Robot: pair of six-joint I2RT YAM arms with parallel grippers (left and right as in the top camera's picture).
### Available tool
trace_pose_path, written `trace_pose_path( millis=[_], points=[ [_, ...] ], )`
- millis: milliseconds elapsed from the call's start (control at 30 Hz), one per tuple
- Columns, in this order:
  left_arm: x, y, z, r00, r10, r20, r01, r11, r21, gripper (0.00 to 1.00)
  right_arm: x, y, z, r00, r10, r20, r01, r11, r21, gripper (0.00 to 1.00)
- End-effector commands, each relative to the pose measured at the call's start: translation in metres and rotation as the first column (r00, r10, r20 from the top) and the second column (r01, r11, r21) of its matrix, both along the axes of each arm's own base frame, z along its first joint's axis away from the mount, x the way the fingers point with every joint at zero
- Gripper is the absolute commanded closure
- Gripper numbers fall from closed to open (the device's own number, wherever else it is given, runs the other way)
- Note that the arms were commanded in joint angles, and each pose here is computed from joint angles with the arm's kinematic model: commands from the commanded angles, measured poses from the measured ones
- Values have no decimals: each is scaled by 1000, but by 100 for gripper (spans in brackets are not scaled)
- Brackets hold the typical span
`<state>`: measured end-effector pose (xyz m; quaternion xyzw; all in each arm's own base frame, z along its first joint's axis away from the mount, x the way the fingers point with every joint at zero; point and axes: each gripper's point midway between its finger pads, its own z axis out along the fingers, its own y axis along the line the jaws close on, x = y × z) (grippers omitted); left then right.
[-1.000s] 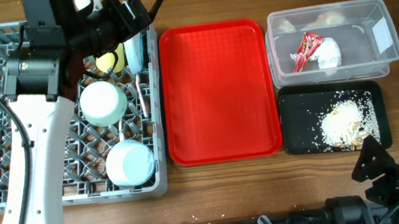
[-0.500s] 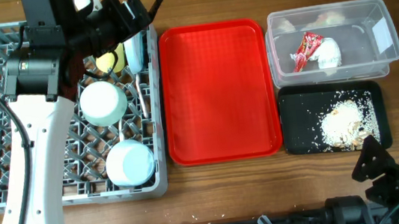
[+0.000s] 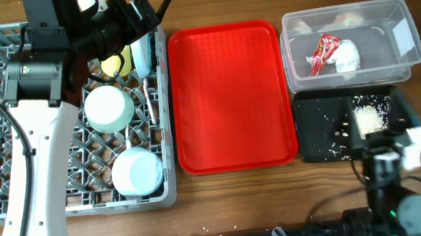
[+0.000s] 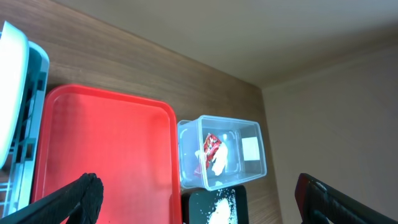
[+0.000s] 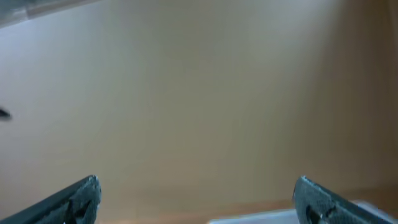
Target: Sort waste into correct bins and load items into the dishwasher rack
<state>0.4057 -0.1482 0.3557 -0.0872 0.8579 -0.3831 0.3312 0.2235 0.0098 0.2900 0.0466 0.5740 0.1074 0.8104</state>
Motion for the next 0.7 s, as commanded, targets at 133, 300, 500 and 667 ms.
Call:
trace_pose_path(
  millis=[133, 300, 500, 667],
  points=[
    [0, -1, 3, 1000, -9, 18, 9, 1000, 10, 0, 22, 14, -103, 959, 25, -283, -63, 990, -126, 0],
    [0, -1, 3, 1000, -9, 18, 9, 1000, 10, 0, 22, 14, -114, 946, 20, -324, -69, 988, -141, 0],
    [0, -1, 3, 1000, -9, 18, 9, 1000, 10, 0, 22, 14, -114, 945, 20, -325, -69, 988, -141, 0],
    [0, -1, 3, 1000, -9, 18, 9, 1000, 10, 0, 22, 14, -115, 945, 20, -325, -69, 988, -141, 0]
  ],
)
